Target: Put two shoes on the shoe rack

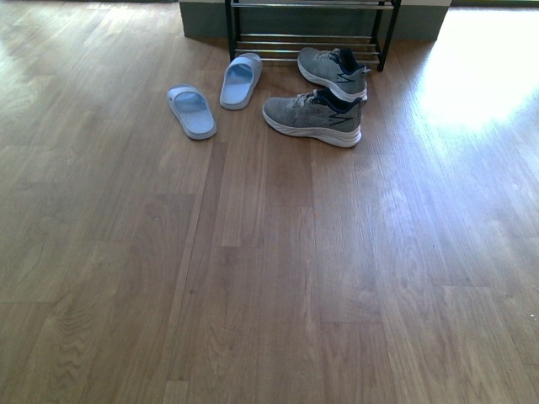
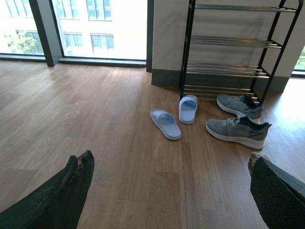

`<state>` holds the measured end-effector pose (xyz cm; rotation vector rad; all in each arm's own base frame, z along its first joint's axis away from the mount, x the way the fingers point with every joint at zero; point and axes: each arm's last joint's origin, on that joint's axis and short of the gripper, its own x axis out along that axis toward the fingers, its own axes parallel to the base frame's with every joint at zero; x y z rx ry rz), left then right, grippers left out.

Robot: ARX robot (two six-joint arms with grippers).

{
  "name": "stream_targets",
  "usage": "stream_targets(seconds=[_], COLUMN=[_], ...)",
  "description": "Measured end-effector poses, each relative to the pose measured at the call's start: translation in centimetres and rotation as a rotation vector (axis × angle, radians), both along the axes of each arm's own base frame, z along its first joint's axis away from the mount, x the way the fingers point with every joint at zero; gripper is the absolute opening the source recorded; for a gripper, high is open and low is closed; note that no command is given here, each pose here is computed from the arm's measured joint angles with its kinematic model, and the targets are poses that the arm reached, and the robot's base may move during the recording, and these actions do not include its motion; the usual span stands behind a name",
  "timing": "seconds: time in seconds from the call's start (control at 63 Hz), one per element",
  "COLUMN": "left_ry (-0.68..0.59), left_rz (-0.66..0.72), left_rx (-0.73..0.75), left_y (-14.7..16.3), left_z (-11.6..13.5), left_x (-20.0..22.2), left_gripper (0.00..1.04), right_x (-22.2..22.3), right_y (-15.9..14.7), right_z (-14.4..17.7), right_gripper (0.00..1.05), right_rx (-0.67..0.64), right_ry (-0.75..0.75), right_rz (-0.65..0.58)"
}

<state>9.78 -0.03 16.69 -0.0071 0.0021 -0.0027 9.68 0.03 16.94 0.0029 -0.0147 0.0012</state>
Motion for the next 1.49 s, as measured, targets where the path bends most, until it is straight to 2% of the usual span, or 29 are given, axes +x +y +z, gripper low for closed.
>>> stream_targets(seconds=[1.492], left_ry=[0.000], left_rz=[0.000], left_rx=[0.000], left_y=[0.00], left_z=[0.00], left_x=[0.00], left_gripper=[0.95], right_x=[0.00], right_y=[0.00], right_z=[0.00], right_gripper=[0.96], right_rx=[0.000], right_ry=[0.000], right_rz=[0.000])
